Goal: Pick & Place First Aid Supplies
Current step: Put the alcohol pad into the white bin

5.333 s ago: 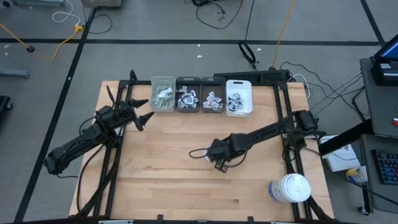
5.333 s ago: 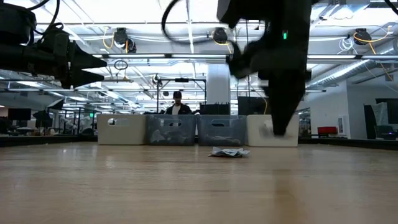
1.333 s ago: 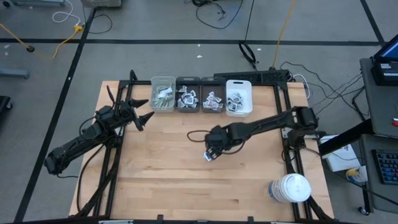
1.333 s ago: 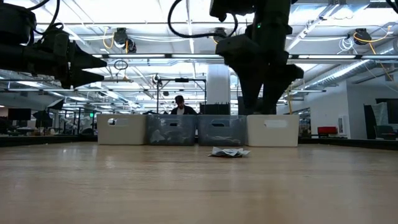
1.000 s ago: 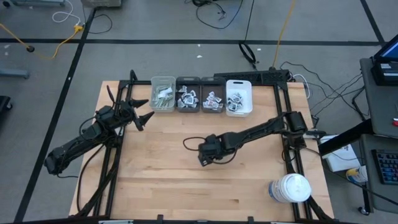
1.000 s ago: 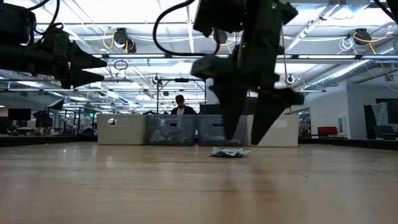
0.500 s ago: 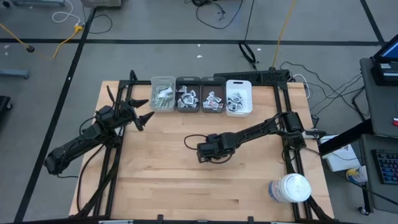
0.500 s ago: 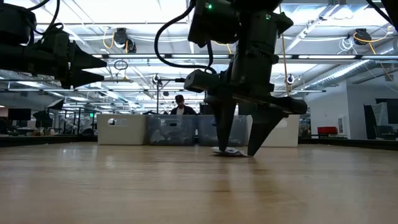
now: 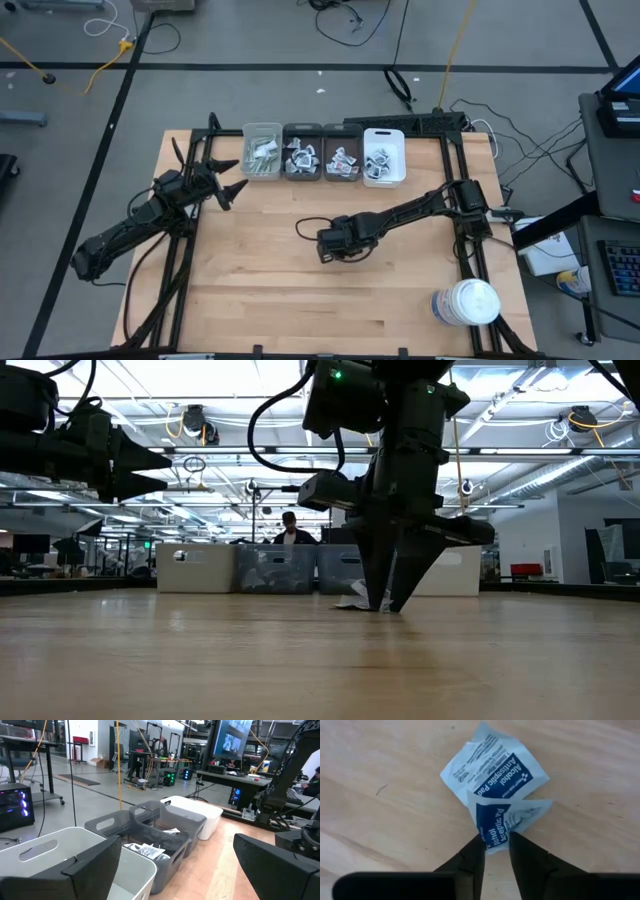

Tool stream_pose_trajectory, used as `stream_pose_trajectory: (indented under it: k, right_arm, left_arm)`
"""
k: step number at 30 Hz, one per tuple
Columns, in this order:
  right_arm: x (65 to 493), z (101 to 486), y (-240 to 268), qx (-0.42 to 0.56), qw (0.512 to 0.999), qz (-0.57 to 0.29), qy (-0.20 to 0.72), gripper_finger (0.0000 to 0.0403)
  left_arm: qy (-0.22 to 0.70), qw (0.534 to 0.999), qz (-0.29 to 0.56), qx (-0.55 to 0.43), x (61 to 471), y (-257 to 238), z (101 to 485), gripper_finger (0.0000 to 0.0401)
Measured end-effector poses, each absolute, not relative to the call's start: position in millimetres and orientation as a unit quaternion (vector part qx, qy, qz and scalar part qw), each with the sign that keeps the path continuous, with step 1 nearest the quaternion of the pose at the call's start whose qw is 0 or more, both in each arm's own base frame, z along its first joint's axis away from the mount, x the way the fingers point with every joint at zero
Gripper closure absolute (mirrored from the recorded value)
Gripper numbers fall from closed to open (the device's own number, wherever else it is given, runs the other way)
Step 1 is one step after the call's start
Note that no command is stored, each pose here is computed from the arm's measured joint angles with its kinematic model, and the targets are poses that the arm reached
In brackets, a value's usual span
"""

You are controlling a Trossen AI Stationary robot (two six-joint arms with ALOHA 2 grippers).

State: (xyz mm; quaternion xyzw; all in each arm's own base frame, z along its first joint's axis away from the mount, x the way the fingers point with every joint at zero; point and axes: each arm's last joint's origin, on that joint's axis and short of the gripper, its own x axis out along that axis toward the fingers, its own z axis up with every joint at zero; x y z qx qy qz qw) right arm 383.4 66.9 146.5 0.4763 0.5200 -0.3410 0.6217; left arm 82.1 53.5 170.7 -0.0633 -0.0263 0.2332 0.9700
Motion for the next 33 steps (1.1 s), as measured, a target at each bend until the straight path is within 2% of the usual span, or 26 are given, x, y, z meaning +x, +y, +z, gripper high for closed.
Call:
stream_pose_trajectory:
  k: [9,15,25,29,33]
  right_arm:
    - [372.2,172.7,65.4,0.438,0.652,-0.307,0.538,0.0331]
    - [359.5,196.2,63.3,0.376,0.688,-0.257,0.565,0.0331]
    - [339.9,237.0,56.6,0.159,0.785,-0.054,0.596,0.0331]
    - [328.1,252.2,53.4,0.074,0.797,0.009,0.599,0.0341]
    - [319.9,260.5,45.3,0.031,0.795,0.036,0.604,0.0358]
  left_arm:
    - [-0.026,0.97,0.233,-0.063,82.1,53.5,170.7,0.0009]
    - [-0.026,0.97,0.233,-0.063,82.1,53.5,170.7,0.0009]
    - [-0.026,0.97,0.233,-0.063,82.1,53.5,170.7,0.0009]
    - [-0.026,0.97,0.233,-0.063,82.1,53.5,170.7,0.0009]
    - [-0.026,0.97,0.233,-0.063,82.1,53.5,170.7,0.0009]
